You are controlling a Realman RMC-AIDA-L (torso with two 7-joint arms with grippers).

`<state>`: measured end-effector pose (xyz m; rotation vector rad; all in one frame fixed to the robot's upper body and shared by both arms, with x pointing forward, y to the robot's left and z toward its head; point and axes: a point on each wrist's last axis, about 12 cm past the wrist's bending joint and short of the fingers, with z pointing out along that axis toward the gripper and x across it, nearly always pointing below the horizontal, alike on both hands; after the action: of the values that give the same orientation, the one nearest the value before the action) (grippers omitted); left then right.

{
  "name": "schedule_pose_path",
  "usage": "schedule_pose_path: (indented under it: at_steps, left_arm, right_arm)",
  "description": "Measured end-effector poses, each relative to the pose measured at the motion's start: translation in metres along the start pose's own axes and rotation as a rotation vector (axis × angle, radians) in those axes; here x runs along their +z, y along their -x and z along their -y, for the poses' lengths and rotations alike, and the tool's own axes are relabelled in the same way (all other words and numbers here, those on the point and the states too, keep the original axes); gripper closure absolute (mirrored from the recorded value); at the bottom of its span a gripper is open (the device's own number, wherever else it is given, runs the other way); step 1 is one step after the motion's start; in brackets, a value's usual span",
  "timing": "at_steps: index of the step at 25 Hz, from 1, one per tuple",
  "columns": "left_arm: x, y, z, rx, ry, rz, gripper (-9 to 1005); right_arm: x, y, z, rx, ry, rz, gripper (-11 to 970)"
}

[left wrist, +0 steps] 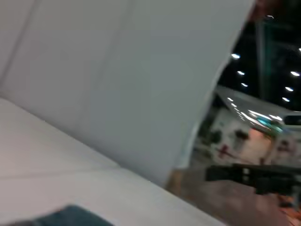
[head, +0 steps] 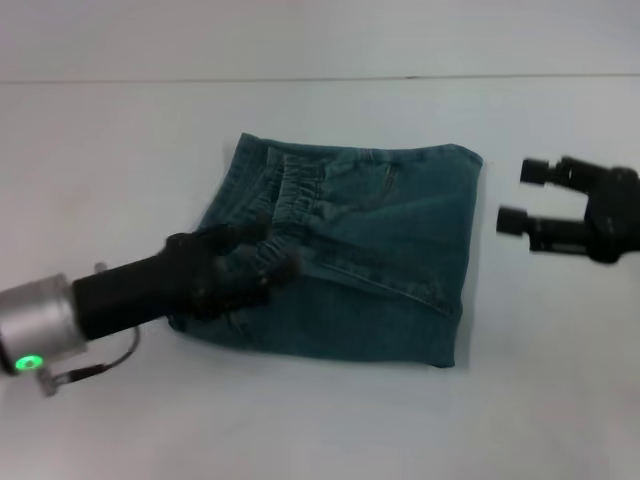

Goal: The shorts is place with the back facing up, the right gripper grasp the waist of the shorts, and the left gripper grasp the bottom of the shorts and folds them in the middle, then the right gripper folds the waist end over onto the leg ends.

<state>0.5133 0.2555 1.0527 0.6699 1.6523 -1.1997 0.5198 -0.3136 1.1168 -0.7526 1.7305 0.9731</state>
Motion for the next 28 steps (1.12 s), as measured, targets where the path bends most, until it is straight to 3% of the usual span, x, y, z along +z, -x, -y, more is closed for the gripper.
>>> schedule_pose_path:
  at_steps: [3,7,11,28]
  left_arm:
    - [-0.018,0.007,0.007,0.008,-0.037,-0.025,314]
    - [-0.037,0.01,0.013,0.01,0.028,-0.102,183]
    - [-0.038,0.011,0.01,0.0,0.049,-0.148,70]
    - [-0.028,0.004,0.009,-0.039,0.033,-0.197,70]
  right_arm:
    - [0.0,-0.01,-0.007,0.001,0.017,-0.016,19]
    - [0.007,-0.017,-0.012,0.014,0.026,-0.036,19]
    - [0.014,-0.021,-0.008,0.02,0.02,-0.096,19]
    - [0.024,-0.013,-0.007,0.047,-0.007,-0.169,19]
